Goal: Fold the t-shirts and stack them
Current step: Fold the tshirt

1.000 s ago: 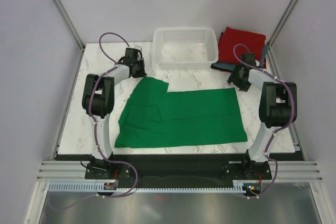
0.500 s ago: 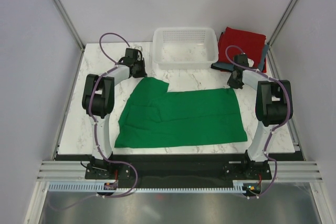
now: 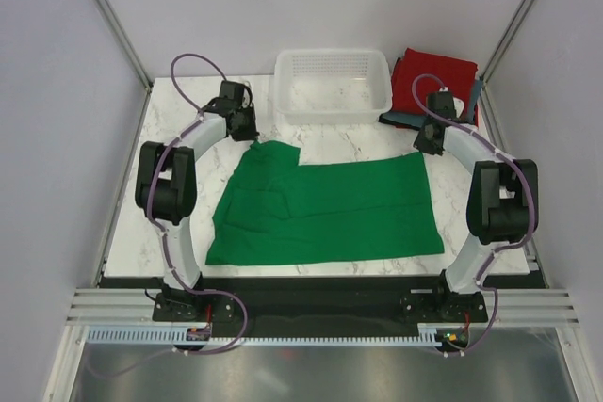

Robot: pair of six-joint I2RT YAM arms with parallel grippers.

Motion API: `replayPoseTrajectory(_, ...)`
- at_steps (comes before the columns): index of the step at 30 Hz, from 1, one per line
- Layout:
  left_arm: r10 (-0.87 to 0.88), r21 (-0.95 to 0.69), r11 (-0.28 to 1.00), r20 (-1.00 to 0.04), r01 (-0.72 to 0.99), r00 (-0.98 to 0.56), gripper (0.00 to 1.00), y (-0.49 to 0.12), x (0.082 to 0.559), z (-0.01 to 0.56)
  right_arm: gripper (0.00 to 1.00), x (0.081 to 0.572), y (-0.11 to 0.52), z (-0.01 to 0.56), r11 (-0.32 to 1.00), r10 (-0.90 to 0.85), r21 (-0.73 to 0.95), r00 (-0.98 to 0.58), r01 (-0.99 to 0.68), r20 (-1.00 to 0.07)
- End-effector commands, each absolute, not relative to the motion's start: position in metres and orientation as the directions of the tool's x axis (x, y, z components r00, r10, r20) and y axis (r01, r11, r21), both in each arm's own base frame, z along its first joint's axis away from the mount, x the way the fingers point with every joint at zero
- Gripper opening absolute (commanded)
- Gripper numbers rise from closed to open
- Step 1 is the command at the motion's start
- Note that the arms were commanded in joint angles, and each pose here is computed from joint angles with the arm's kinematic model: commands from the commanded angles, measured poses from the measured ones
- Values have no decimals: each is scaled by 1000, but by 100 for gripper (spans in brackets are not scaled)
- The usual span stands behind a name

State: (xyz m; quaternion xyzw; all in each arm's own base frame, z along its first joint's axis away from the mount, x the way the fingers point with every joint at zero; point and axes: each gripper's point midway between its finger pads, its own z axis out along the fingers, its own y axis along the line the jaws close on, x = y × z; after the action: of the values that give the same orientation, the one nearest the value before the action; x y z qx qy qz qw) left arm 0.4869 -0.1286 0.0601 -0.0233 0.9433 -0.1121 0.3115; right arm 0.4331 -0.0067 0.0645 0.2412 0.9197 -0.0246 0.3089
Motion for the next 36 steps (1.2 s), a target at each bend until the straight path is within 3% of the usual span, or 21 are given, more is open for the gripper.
replayPoseTrajectory(1, -166, -250, 968, -627, -6, -761, 2, -124, 469, 119, 0, 425, -5, 101, 891, 417, 140, -660, 432, -625)
replayPoseTrajectory(10, -263, -289, 953, -629, -93, -731, 2, -104, 390, 143, 0, 376, -2, 119, 898, 413, 173, -641, 404, -647)
replayPoseTrajectory(27, -459, -356, 887, -605, -295, -651, 2, -64, 255, 131, 0, 306, -14, 109, 855, 491, 222, -595, 468, -636)
replayPoseTrajectory(36, -641, -520, 759, -490, -392, -591, 2, -74, 214, 116, 0, 286, -26, 91, 807, 561, 245, -567, 538, -603)
